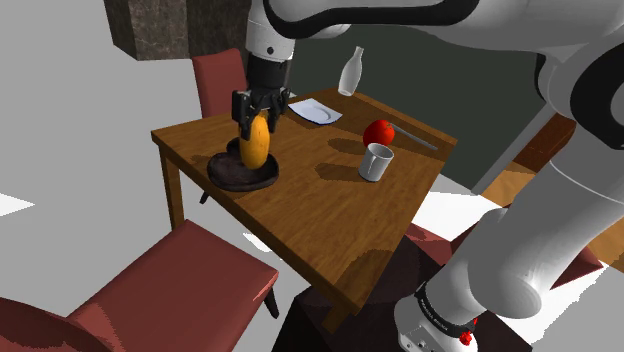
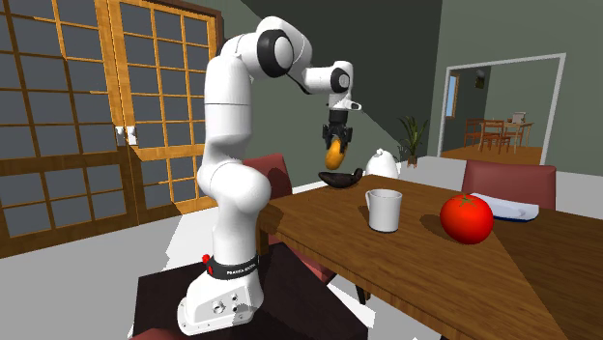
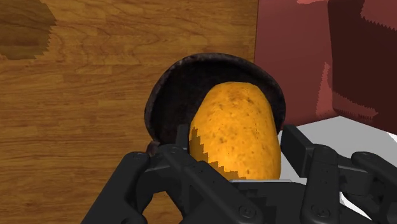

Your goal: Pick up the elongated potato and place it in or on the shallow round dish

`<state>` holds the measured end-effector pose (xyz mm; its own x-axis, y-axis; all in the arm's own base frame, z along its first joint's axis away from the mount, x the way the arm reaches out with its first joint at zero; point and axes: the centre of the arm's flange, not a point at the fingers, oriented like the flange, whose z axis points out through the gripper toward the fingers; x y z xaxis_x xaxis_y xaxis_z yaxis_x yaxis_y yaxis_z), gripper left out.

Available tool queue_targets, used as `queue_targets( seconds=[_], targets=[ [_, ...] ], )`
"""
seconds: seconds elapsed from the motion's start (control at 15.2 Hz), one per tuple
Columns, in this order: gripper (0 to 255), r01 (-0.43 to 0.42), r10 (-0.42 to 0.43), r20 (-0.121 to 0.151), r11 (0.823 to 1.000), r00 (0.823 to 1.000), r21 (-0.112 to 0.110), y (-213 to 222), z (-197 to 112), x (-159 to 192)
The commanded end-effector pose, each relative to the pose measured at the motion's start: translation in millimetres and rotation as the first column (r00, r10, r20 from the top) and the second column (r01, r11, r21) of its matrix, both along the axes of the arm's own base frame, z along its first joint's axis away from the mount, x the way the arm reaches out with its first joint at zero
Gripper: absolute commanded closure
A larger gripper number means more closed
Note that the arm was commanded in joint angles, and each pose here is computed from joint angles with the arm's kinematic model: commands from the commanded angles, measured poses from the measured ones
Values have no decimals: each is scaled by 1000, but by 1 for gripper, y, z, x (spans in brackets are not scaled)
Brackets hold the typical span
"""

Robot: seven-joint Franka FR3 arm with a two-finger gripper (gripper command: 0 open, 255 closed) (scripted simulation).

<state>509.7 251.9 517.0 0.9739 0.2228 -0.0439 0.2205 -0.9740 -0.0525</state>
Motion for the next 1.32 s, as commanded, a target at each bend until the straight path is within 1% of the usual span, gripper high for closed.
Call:
queue_targets(
  seconds=[0.0,0.26,0.79,0.86,1.19,1.25],
  targets=[
    [255,0,0,1,1000,1000,0,1,-11,0],
    [255,0,0,1,1000,1000,0,1,-34,0],
    [255,0,0,1,1000,1000,0,1,-34,0],
    [0,0,0,1,1000,1000,0,1,-34,0],
    [0,0,0,1,1000,1000,0,1,-34,0],
    [0,0,0,1,1000,1000,0,0,-21,1]
  ],
)
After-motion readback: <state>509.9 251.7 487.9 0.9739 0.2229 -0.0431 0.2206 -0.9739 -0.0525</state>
